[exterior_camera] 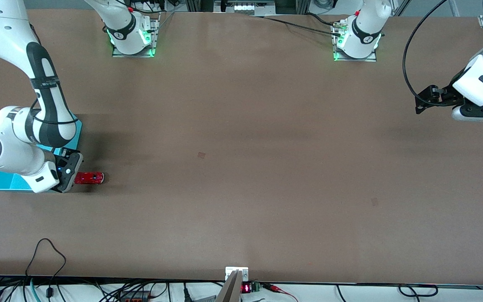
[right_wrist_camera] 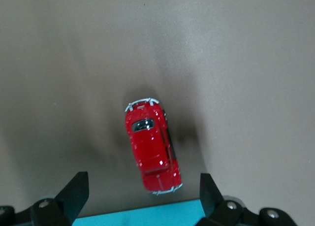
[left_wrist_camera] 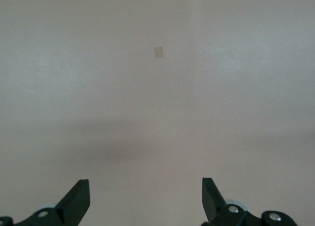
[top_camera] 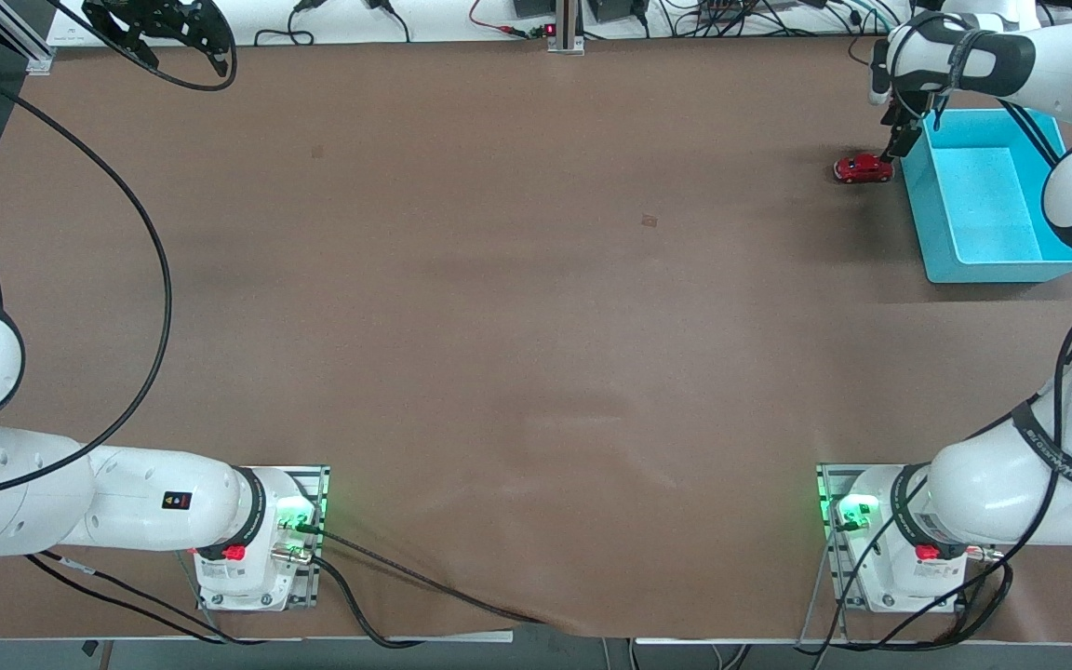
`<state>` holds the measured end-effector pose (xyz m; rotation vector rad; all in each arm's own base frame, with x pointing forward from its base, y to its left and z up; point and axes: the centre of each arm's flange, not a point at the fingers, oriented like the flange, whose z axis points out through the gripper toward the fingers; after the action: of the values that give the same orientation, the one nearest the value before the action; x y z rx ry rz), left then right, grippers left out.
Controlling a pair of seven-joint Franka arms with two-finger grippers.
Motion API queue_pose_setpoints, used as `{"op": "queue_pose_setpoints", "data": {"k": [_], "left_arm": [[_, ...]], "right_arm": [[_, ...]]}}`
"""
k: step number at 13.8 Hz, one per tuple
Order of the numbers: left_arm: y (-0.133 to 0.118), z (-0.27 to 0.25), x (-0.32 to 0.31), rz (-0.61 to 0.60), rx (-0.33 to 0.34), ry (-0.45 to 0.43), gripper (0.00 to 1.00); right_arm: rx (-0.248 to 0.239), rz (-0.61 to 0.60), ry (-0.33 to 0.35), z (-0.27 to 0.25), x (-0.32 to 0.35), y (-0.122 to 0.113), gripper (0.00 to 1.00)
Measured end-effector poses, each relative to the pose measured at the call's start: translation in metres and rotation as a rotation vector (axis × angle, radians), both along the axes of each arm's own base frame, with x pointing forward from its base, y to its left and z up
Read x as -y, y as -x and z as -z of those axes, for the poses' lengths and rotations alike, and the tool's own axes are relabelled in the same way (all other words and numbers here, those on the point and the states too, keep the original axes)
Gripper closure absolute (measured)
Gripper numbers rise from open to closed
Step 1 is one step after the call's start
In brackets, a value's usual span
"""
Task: Wind red beetle toy and store in blue box
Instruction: 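Move the right gripper down to the red car beside the box, then grasp the red car with the right gripper and lift it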
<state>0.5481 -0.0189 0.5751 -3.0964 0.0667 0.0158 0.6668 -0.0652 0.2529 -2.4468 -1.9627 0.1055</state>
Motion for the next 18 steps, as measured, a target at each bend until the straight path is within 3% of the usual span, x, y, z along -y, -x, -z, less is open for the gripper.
{"op": "queue_pose_setpoints", "data": {"k": [4,16,17,18], "left_arm": [[-0.001,-0.006,0.005,0.009,0.014,0.001,0.00],[0.003,-0.009,0.014,0.024,-0.013,-0.002,0.00],[0.004,-0.009,0.014,0.024,-0.018,-0.002,0.00],[0.004,-0.009,0.014,0.024,-0.020,-0.002,0.00]], "right_arm": [[0.012,-0.098,-0.003,0.024,-0.001,-0.003,0.00],[-0.009,-0.122,-0.009,0.061,-0.005,0.013,0.00],[-0.012,-0.123,-0.010,0.063,-0.005,0.014,0.00],[-0.016,-0.124,-0.010,0.066,-0.006,0.015,0.07]]}}
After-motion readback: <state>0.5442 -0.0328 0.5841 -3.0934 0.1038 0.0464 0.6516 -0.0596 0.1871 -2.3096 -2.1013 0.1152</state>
